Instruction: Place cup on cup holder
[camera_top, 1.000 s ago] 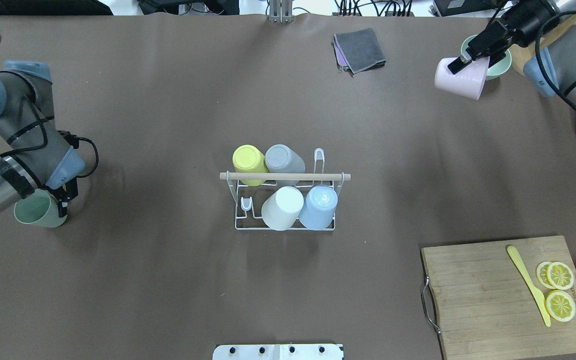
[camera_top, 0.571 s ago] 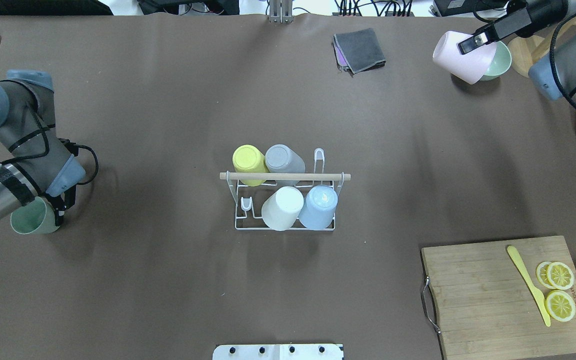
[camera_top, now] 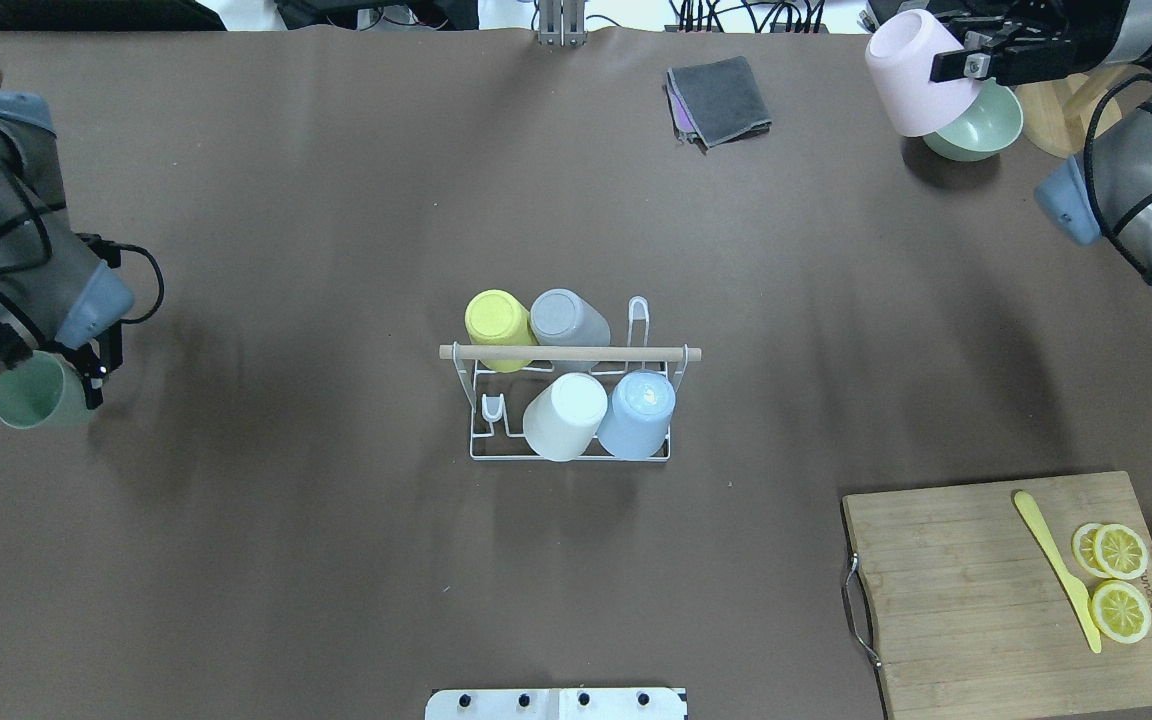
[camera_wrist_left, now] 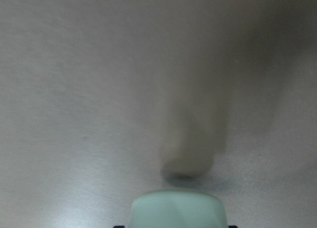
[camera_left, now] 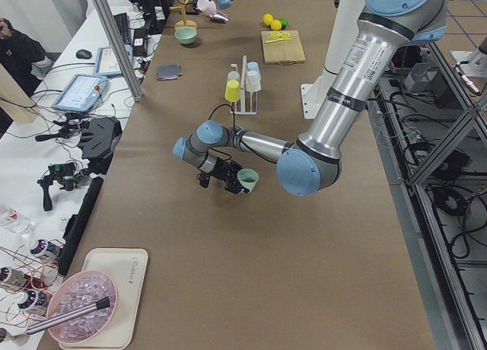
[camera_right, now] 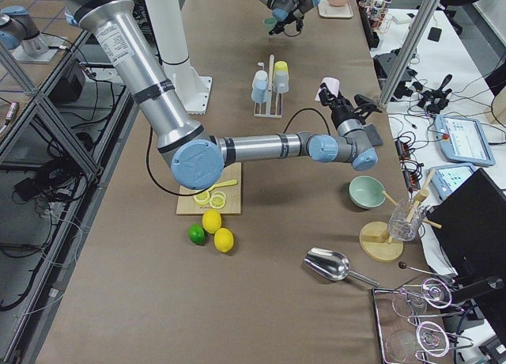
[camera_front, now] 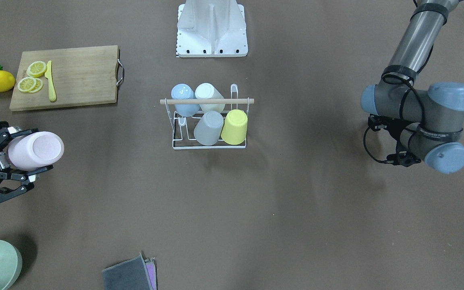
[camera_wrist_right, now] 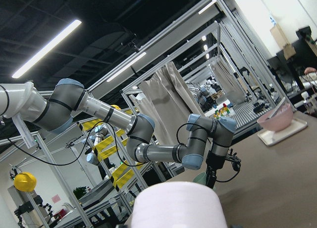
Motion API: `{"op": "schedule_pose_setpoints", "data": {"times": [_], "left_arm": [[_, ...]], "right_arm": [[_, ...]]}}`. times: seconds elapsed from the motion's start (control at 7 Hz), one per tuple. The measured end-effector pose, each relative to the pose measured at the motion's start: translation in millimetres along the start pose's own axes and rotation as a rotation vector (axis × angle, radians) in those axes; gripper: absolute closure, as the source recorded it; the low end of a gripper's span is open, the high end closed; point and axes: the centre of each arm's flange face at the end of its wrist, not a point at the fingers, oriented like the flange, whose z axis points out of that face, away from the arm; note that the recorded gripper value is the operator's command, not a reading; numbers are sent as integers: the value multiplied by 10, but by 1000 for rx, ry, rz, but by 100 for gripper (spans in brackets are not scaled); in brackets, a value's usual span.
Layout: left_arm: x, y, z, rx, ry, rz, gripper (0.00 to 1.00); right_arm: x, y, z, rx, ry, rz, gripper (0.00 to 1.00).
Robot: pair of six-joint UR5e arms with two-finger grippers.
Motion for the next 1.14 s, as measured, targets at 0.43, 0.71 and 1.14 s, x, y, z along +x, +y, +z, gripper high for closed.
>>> {"op": "schedule_pose_setpoints", "data": {"times": [0.43, 0.71, 1.14], "left_arm": [[-521, 85, -1154, 288, 127, 41, 100], [-578, 88, -1641, 538, 182, 87, 100], [-393, 147, -2019, 869, 254, 84, 100]], "right_arm": [[92, 349, 293, 98, -50, -285, 62], [161, 588, 611, 143, -80, -411, 62], [280, 845, 1202, 207, -137, -503, 62]]}}
